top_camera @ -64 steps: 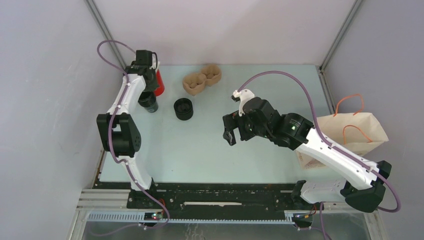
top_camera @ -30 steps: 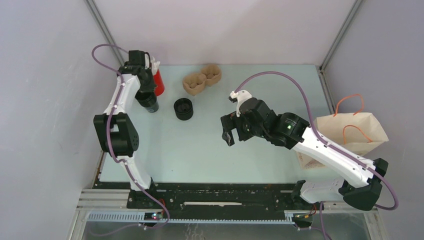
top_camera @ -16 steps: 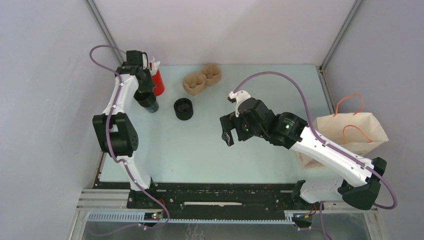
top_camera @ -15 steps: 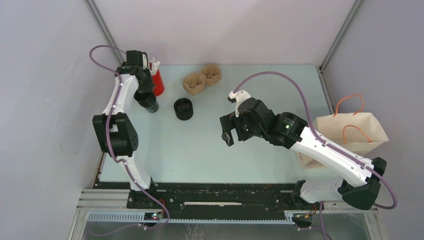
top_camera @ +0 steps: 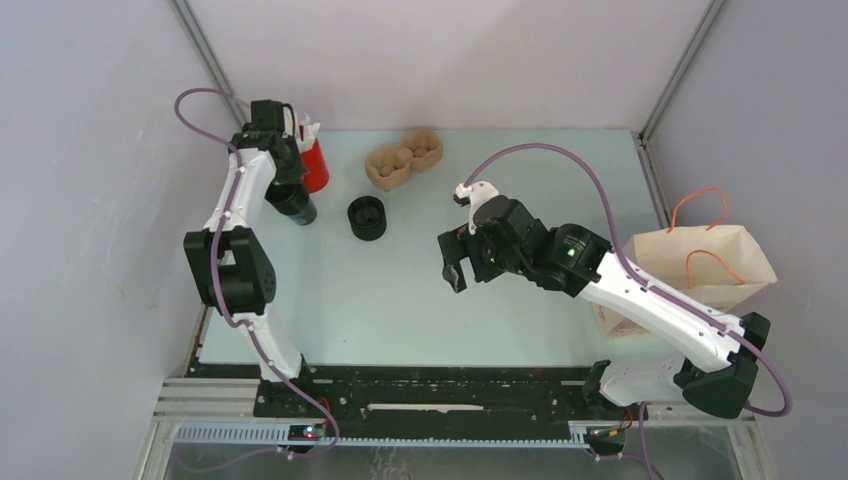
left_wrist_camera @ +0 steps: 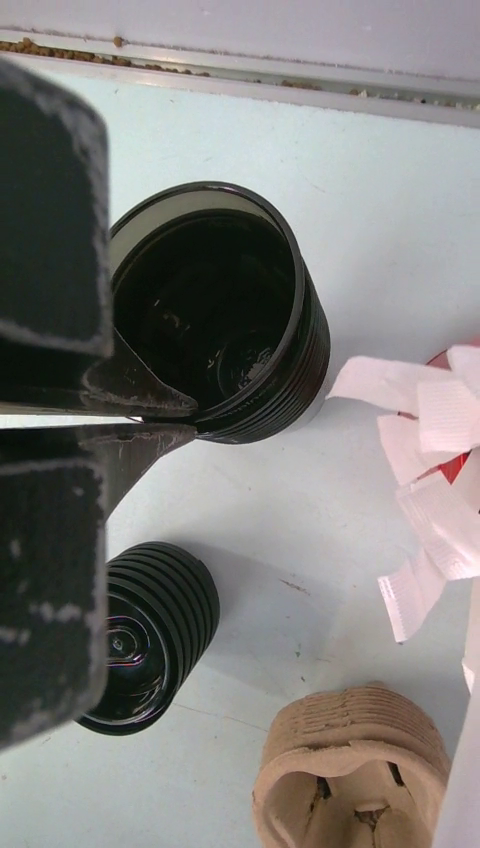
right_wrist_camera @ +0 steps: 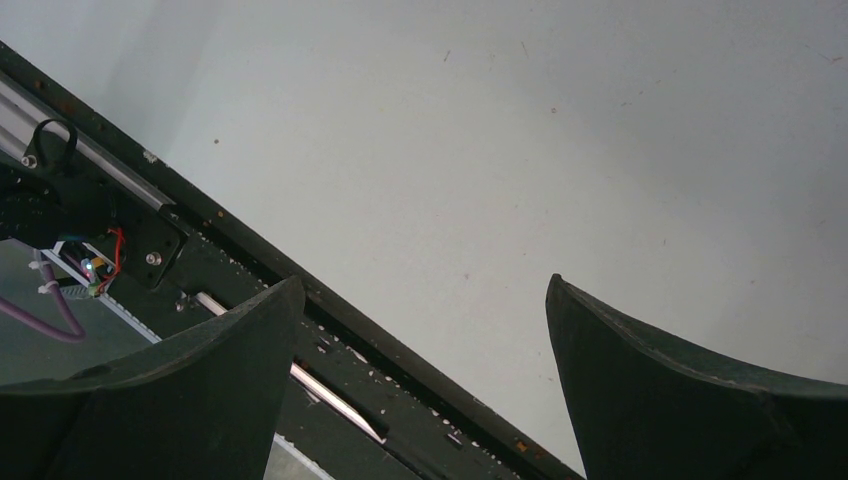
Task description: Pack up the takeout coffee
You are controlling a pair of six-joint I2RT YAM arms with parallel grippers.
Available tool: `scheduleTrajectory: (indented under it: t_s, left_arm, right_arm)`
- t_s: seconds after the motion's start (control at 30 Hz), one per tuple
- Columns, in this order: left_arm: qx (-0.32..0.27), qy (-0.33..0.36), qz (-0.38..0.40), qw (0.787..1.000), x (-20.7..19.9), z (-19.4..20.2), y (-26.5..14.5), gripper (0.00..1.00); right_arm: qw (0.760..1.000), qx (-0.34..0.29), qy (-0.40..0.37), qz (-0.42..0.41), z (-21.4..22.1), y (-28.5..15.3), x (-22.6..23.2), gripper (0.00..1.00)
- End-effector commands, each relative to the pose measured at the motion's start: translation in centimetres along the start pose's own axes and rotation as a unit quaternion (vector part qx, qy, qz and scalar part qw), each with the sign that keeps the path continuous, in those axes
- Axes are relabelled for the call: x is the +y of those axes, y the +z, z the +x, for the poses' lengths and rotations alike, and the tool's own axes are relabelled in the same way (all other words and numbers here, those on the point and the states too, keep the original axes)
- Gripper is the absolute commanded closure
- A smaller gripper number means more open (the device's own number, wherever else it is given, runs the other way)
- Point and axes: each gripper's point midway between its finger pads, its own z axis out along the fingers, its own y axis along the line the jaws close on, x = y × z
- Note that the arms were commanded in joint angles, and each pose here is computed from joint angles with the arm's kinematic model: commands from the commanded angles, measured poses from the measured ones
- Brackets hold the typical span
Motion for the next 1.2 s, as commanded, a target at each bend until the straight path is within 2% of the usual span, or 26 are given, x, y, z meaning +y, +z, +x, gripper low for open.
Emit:
scheduleTrajectory:
  t_s: [0.0,0.5,0.9,1.07,1.17]
  left_arm:
    - [-0.079,-0.008,-0.012,0.997,0.3,-4.1,-4.6,0.99]
    - [-0.117,0.013,-0.045,0.992,0.3,-5.1,-7.4,1.00]
    - [-0.217,-0.018,-0.055,0.974,1.8,-7.4,-15.8,1.00]
    - [-0.246,0.032,-0.078,0.966,-0.5,-5.7,-20.7,1.00]
    - [-0.232,0.091,-0.071,0.966,-3.5,-1.8,-22.1,1.00]
  right_arm:
    - [1.000,-0.009,-0.011,-0.003,-0.4,0.2,0.4,0.00]
    - [1.000,-0.010,-0.015,-0.003,-0.4,0.2,0.4,0.00]
    - [1.000,-0.025,-0.017,-0.006,-1.2,-0.6,0.4,0.00]
    - [0.999,-0.034,-0.016,-0.002,-1.5,-1.5,0.1,0.00]
    - [0.999,-0.037,-0.013,0.017,-1.3,-1.8,-0.8,0.00]
